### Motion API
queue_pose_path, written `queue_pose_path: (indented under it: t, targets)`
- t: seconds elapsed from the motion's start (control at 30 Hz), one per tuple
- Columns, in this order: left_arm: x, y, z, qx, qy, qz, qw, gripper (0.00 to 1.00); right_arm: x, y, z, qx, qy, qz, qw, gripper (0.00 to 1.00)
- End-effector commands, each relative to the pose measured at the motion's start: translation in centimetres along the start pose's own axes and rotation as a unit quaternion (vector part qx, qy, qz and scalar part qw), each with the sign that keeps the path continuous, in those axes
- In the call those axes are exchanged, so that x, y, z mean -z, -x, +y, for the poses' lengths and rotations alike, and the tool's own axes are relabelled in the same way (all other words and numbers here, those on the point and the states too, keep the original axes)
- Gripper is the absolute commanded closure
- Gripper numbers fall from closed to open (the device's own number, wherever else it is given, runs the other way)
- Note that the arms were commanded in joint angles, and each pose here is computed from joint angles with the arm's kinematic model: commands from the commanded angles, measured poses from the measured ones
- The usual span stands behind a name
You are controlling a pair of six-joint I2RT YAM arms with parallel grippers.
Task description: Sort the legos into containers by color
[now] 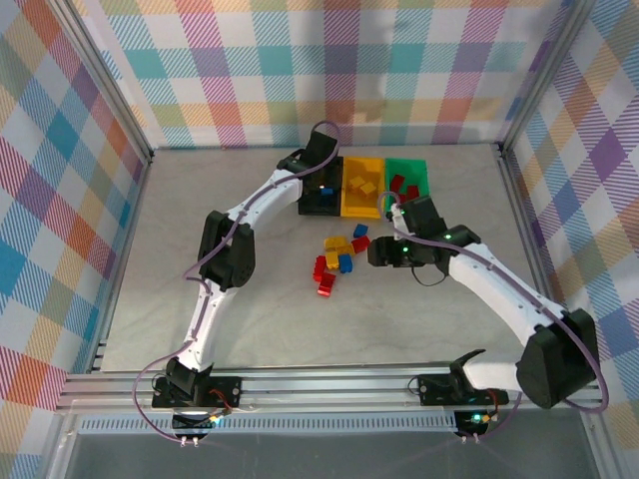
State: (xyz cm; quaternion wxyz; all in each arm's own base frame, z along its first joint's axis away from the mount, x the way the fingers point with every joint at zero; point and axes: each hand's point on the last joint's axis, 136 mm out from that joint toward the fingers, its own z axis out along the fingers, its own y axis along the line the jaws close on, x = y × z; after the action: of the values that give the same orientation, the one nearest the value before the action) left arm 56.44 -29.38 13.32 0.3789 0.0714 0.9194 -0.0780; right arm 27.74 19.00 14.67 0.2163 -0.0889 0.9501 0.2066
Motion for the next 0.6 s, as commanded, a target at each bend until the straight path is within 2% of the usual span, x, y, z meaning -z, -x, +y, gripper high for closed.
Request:
queue_pose_path:
  t: [0.0,0.2,0.57]
  targets:
    - [1.8,2.2,0.4,0.012,-0.002,-0.029,0.999,0.42,-2.1,0.4,0.3,-0.002,-0.011,-0.003,1.0,0.39]
    - [5.5,-0.2,0.7,0.019,-0.006,-0.007,1.0,0.43,-2.6,1.2,-1.0,-0.01,-0.038,-0.012,0.999,0.37]
    - [12.0,-10.0,4.0,0.054,0.034,0.076,0.995,0.44,-6.2,2.2,-1.5,-0.007,-0.052,0.031,0.998,0.37]
